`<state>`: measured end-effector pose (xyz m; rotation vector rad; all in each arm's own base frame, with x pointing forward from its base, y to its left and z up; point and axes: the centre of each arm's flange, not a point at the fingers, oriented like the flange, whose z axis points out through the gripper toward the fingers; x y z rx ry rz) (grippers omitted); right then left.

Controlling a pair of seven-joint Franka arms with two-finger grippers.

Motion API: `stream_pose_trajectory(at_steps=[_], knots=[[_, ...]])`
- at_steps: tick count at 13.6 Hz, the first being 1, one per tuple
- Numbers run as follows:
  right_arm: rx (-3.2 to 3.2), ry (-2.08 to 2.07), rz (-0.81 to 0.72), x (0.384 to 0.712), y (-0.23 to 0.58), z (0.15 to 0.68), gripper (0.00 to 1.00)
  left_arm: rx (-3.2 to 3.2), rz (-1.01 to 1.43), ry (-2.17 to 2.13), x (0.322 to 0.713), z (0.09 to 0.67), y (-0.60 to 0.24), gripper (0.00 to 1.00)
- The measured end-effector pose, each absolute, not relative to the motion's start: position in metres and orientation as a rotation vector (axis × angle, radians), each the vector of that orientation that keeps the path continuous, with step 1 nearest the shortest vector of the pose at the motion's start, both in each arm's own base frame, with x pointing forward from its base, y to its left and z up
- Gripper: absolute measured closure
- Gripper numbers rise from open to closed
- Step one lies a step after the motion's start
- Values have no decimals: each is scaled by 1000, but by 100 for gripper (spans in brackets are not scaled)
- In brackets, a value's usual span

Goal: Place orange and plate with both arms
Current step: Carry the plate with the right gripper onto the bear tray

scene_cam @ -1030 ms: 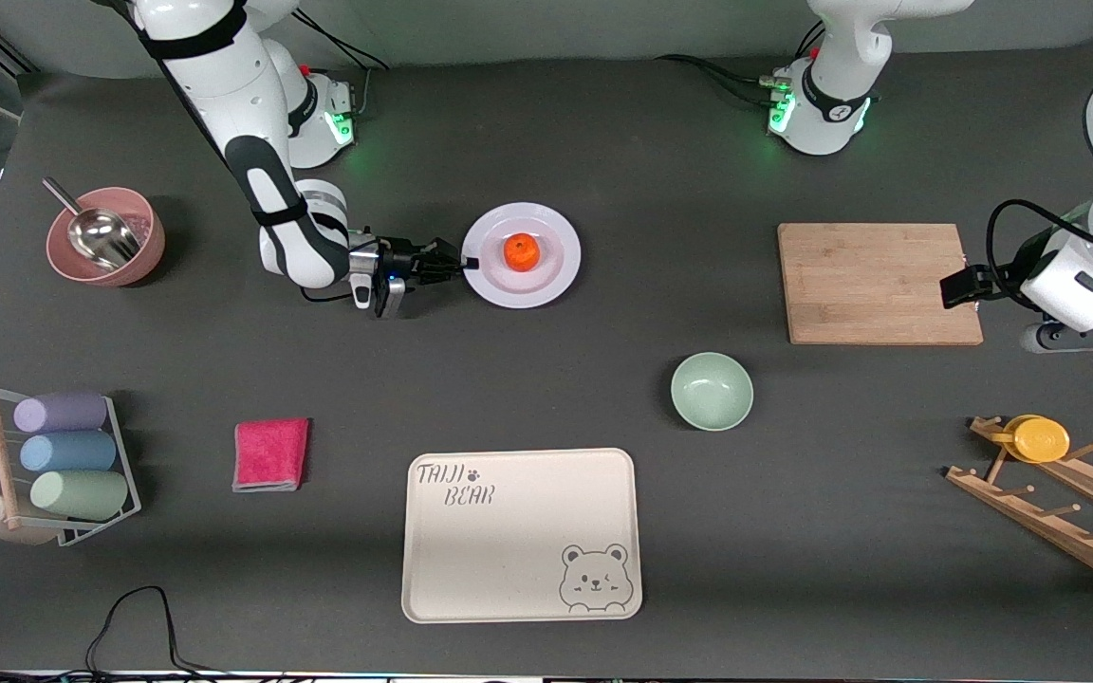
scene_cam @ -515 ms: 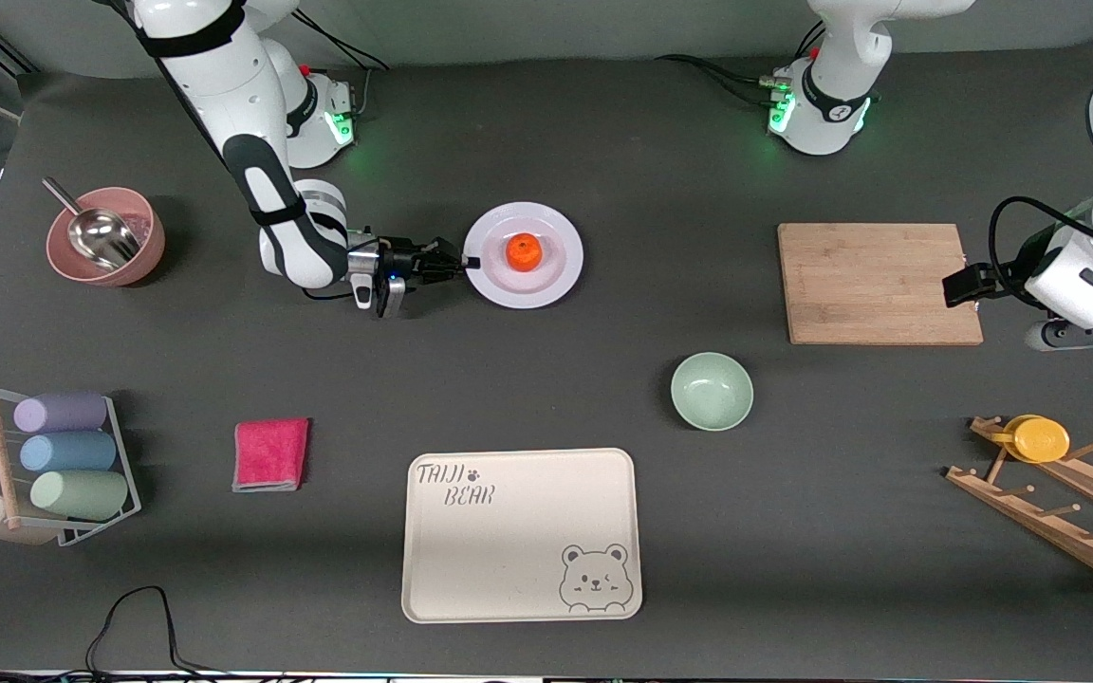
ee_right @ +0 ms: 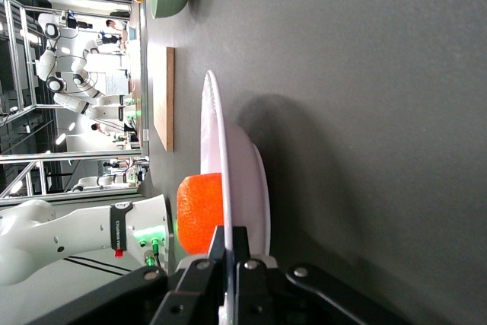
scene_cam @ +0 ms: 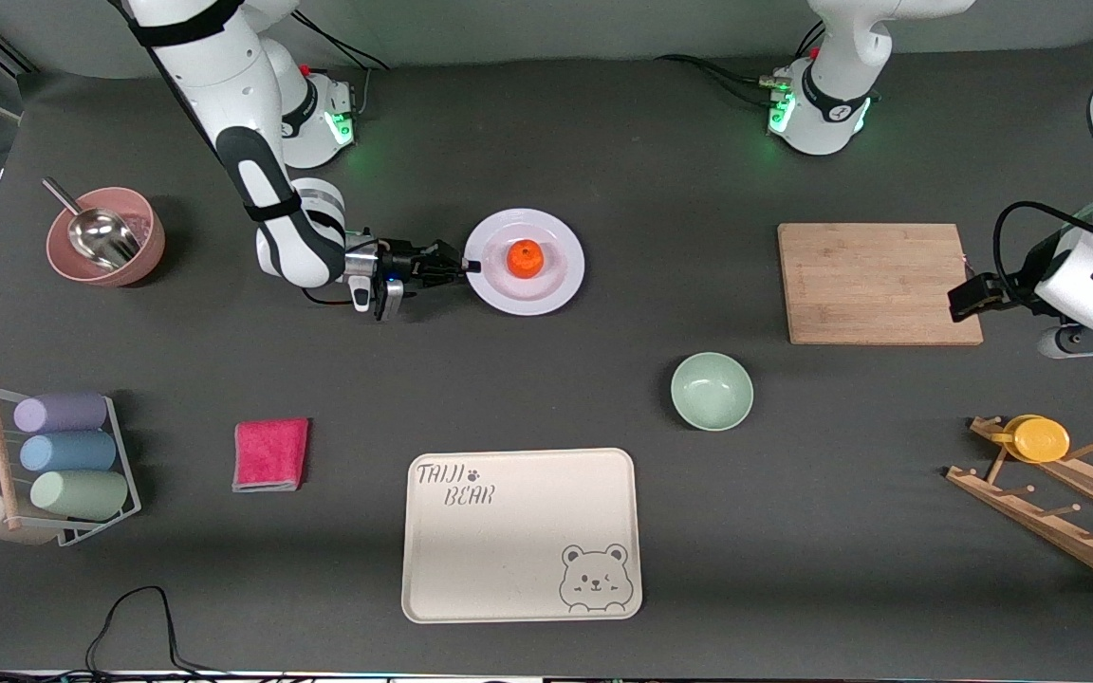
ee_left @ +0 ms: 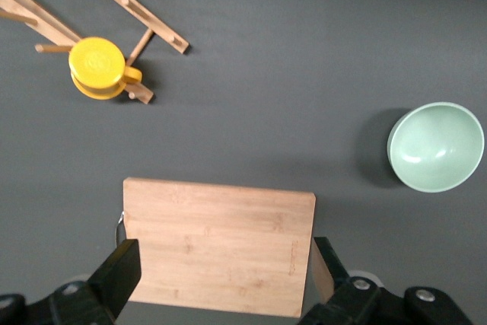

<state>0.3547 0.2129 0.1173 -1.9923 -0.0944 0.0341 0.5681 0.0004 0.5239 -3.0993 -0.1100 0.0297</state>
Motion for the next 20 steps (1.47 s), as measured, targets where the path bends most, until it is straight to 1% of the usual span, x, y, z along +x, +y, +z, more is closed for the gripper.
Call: stream_pose_trajectory(at_steps=[5,8,9,11,15,18,20], knots=[[-1970,-33,31,372,219,144,95,-3098,-32,-174,572,534,21,0],[-1957,-20,0,386,220,163,95,-3102,-29,-142,572,534,9,0],[-1952,-6,-16,396,219,170,95,-3104,-28,-131,572,534,4,0],[-1927,42,-46,430,221,191,95,-3112,-27,-122,572,533,-3,0],[-1872,115,-90,514,233,240,95,-3117,-32,-128,571,535,-3,0],[-1866,122,-143,572,228,240,95,-3117,-33,-137,570,536,0,0],[-1849,153,-151,614,228,235,95,-3117,-32,-140,570,536,1,0]])
